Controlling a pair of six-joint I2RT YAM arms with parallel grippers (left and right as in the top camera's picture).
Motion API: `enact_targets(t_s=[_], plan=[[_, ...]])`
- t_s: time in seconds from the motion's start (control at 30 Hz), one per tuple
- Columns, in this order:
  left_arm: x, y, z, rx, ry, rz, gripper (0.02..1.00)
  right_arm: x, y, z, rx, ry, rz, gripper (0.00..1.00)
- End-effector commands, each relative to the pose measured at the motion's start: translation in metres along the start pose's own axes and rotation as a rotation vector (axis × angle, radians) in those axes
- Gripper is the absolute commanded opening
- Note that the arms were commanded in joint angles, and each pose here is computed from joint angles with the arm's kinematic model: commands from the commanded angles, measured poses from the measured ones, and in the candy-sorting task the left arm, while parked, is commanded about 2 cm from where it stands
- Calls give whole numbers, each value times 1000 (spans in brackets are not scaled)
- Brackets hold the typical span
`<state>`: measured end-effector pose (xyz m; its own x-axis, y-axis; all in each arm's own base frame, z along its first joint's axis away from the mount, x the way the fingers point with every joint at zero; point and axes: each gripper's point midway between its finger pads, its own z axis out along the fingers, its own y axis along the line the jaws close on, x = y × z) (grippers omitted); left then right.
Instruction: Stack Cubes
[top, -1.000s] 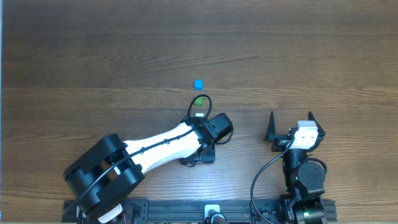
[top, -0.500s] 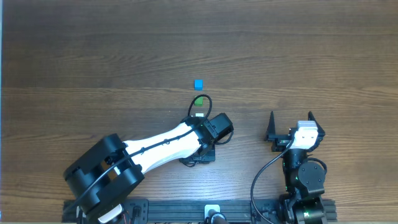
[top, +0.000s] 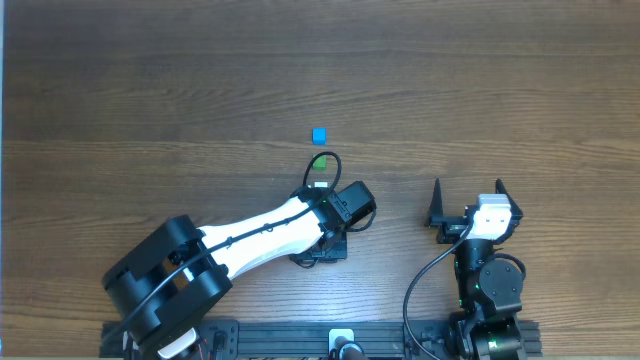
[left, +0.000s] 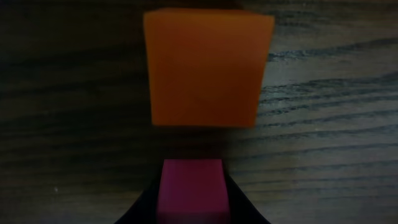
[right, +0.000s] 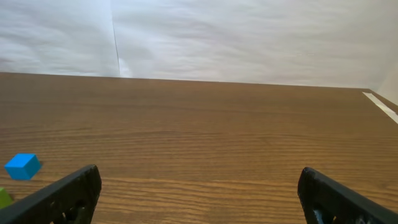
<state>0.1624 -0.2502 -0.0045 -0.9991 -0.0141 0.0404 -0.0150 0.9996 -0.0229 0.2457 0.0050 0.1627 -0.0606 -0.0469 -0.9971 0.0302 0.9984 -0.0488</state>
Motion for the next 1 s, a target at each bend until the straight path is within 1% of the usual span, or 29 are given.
enact_targets(t_s=[0.03, 0.23, 0.4, 0.5, 0.67, 0.77, 0.87, 1.0], plan=[[5, -5, 6, 19, 40, 10, 115, 2, 0, 0, -1, -1, -3, 991], [-4, -8, -16, 18, 23, -5, 106, 2, 0, 0, -1, -1, -3, 991], [-19, -10, -43, 50, -2, -39, 97, 2, 0, 0, -1, -1, -3, 989], [-25, -9, -60, 51, -19, -54, 93, 2, 0, 0, -1, -1, -3, 993], [-56, -10, -98, 61, -98, -92, 77, 2, 0, 0, -1, -1, -4, 991], [-77, -12, -116, 88, -152, -83, 80, 2, 0, 0, -1, -1, -3, 991], [-94, -5, -120, 96, -170, -110, 77, 2, 0, 0, -1, -1, -3, 991], [-112, 3, -106, 95, -150, -127, 64, 2, 0, 0, -1, -1, -4, 993]])
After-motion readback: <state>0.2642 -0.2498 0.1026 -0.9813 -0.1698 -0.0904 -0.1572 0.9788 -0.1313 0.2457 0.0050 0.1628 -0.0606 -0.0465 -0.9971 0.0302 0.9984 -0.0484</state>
